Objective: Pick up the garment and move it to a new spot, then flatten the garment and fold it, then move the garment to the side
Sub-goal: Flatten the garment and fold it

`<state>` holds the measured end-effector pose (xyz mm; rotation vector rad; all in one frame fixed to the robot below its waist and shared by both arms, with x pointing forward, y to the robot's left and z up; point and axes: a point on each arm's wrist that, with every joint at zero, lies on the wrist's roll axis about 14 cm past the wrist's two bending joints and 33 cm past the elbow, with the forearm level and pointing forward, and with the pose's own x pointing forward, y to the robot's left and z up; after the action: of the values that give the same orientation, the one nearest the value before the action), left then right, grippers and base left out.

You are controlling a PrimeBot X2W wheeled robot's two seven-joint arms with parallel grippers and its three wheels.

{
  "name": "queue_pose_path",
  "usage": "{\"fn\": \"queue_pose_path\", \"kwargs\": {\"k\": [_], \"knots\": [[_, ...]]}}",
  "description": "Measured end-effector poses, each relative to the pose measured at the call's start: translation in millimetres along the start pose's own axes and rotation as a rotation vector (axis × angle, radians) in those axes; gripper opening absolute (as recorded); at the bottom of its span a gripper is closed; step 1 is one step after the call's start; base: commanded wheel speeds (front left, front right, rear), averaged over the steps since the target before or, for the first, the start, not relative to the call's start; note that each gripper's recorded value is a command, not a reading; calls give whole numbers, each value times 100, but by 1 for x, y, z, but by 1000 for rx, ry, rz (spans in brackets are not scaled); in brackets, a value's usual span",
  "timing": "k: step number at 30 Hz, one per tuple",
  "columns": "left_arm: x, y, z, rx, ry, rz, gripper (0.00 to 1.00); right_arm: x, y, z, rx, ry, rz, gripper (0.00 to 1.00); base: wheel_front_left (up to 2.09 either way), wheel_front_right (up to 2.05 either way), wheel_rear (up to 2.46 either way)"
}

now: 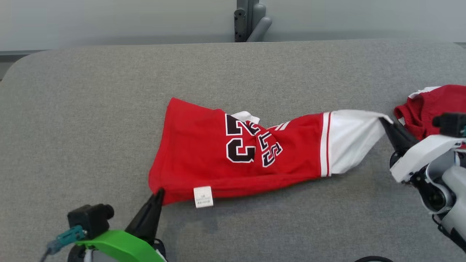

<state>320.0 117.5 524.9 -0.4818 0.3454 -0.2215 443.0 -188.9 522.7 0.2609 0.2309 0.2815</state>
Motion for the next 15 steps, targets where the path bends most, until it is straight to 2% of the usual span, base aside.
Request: {"fn": "queue_pose_path", "kwargs": {"k": [7,9,15], "knots": [[-13,-27,74,40,-181,-116,0,-30,16,120,153,-329,117,0,0,0,0],[-23,-44,109,51,-270,-181,0,-53,19,162,177,-448,156,0,0,0,0],[-48,-81,179,112,-462,-317,0,-105,27,237,190,-689,228,0,0,0,0]]}}
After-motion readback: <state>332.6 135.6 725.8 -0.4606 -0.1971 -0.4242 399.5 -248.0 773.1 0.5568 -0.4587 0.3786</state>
